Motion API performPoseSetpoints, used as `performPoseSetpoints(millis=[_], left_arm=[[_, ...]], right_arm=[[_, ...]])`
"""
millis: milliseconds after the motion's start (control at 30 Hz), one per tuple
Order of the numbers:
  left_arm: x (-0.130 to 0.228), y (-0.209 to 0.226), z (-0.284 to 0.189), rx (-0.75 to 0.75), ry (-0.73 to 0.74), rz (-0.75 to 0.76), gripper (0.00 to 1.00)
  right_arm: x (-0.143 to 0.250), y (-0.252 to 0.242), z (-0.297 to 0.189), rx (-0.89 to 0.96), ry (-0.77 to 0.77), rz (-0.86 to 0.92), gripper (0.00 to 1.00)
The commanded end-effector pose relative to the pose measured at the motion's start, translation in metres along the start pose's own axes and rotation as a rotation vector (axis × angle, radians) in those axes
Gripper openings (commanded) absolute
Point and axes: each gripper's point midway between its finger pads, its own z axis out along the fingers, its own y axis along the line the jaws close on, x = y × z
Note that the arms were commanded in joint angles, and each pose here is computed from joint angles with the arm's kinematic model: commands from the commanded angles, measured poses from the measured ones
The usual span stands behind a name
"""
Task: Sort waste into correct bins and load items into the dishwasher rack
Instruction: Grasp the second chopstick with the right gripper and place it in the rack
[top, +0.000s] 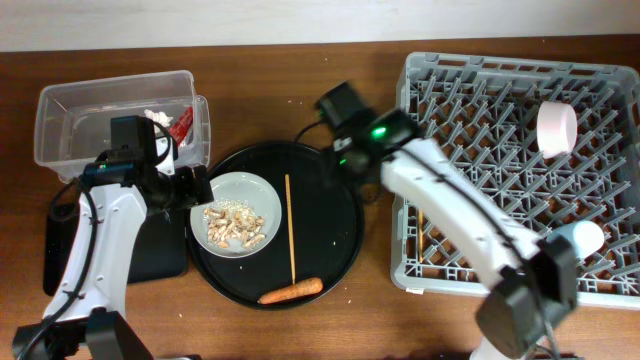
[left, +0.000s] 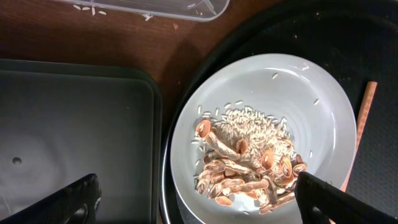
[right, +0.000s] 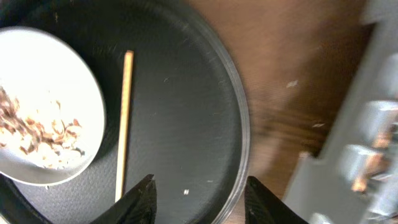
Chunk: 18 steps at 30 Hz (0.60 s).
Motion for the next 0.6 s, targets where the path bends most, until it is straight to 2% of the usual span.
performPoseSetpoints(millis=[0,267,567], left_arm=[[-0.003,-0.002,-0.006,0.013,-0.019,-0.010,0.99],[-0.003,-0.002,-0.006,0.013,-0.019,-0.010,0.99],[-0.003,-0.002,-0.006,0.013,-0.019,-0.010,0.99]], right_arm=[[0.027,0.037,0.038,-0.024,0.094,-0.054,0.45],[0.074,0.087,0.093,-0.004,0.195,-0.122,0.46],[0.097,0.081,0.123,0.042,0.257,-0.084,0.46]])
